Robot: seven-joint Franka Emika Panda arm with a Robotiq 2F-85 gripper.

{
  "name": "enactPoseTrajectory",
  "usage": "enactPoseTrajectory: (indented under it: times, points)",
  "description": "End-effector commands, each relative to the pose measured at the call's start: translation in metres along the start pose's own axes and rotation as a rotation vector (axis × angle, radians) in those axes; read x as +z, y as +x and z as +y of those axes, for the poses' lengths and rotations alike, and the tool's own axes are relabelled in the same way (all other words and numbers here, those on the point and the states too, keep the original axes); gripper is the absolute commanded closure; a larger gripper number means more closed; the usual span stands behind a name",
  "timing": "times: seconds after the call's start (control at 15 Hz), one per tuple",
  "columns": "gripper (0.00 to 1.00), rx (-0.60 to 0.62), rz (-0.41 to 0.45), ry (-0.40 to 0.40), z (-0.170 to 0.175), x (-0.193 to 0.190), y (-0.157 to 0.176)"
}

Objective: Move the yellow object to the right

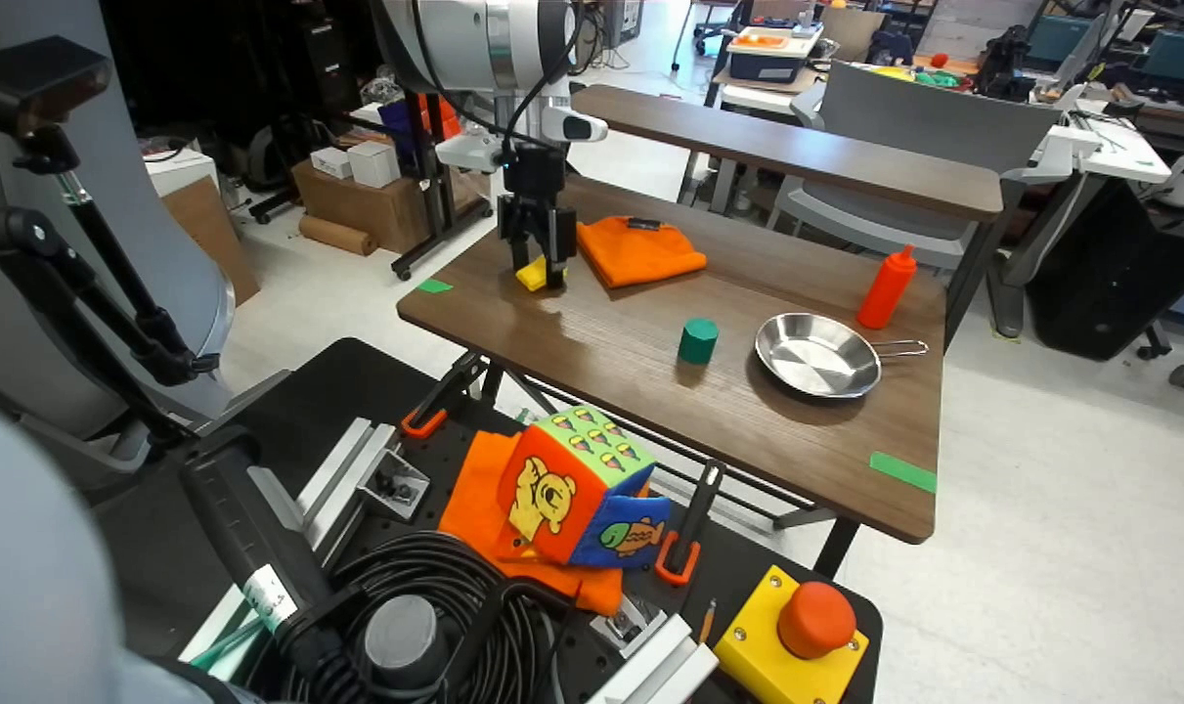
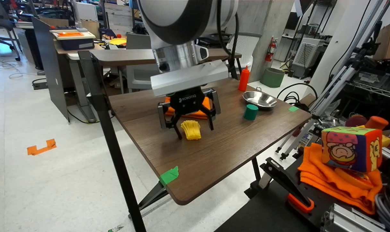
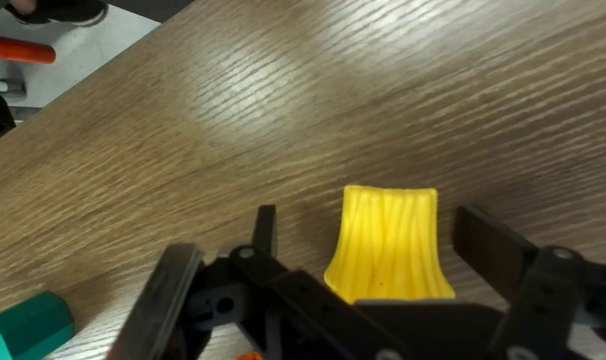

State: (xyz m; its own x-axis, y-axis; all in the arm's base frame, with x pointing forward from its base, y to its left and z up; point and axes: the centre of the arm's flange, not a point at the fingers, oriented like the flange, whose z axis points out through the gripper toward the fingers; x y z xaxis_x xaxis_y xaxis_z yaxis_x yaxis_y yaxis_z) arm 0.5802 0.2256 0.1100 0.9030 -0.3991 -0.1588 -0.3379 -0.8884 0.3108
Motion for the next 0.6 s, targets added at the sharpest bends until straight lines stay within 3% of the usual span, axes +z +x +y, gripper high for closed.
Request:
enactPoseTrajectory:
  times: [0.0,0.27,0.47,0.53]
  points:
    - [0.42,0.020,0.001,-0.049,-0.010,0.000,0.010]
    - [0.73,0.028,0.005,-0.047,-0.007,-0.013,0.012]
    - [0.96,0.024,0.013,0.004,0.004,-0.040,0.008]
    - [0.97,0.014,-0.002,0.022,0.012,-0.051,0.005]
